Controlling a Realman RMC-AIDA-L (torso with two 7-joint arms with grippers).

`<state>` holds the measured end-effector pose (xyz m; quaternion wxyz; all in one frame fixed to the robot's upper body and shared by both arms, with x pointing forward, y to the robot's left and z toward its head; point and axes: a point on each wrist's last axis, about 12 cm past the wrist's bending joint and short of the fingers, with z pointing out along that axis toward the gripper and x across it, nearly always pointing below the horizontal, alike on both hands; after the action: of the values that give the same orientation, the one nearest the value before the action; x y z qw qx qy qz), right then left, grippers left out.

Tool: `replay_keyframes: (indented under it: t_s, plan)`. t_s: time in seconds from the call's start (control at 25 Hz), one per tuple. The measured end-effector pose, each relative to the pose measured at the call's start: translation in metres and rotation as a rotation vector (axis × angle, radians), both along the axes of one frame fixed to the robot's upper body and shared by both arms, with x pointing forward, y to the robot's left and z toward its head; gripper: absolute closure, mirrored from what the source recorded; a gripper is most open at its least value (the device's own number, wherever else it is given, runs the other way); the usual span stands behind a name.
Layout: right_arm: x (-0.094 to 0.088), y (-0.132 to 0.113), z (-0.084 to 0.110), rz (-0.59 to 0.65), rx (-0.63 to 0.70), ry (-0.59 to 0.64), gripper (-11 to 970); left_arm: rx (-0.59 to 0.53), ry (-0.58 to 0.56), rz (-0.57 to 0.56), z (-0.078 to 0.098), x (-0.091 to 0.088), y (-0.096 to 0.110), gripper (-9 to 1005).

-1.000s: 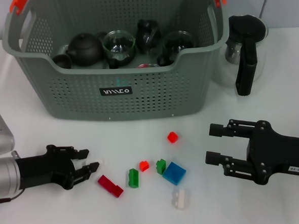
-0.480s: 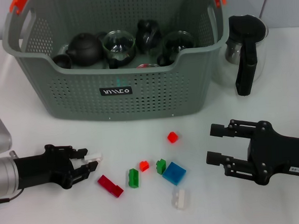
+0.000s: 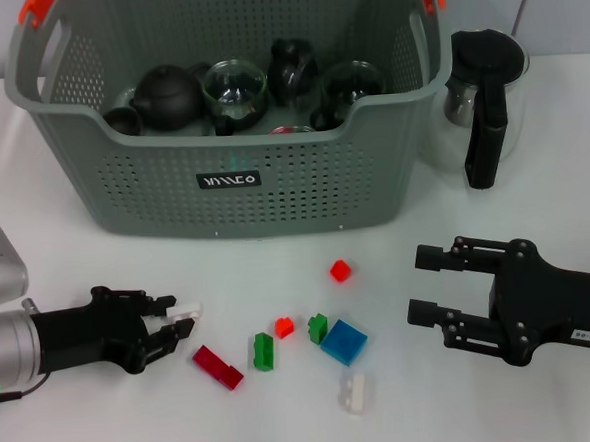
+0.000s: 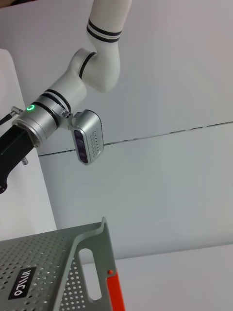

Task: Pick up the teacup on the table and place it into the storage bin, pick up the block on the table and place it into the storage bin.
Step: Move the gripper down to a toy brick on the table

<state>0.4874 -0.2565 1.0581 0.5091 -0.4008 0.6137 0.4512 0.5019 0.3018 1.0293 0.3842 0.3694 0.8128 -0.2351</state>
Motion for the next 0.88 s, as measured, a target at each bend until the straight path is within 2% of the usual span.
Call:
replay_keyframes:
  t_s: [0.32, 0.44, 0.88]
  plan:
    - [0.0001, 0.0000, 0.0000, 0.000, 0.000, 0.000, 335, -0.004, 0.007, 0.014, 0.0024, 0.0025, 0.0009, 699]
    - [0.0000, 0.0000, 0.0000, 0.000, 0.000, 0.000, 335, -0.003, 0.008, 0.014, 0.0026, 0.0029, 0.0008, 857]
    - [0.0002, 0.0002, 0.0003, 0.001, 0.000, -0.001, 335, -0.004, 0.027, 0.022, 0.0033, 0.0036, 0.0016, 875]
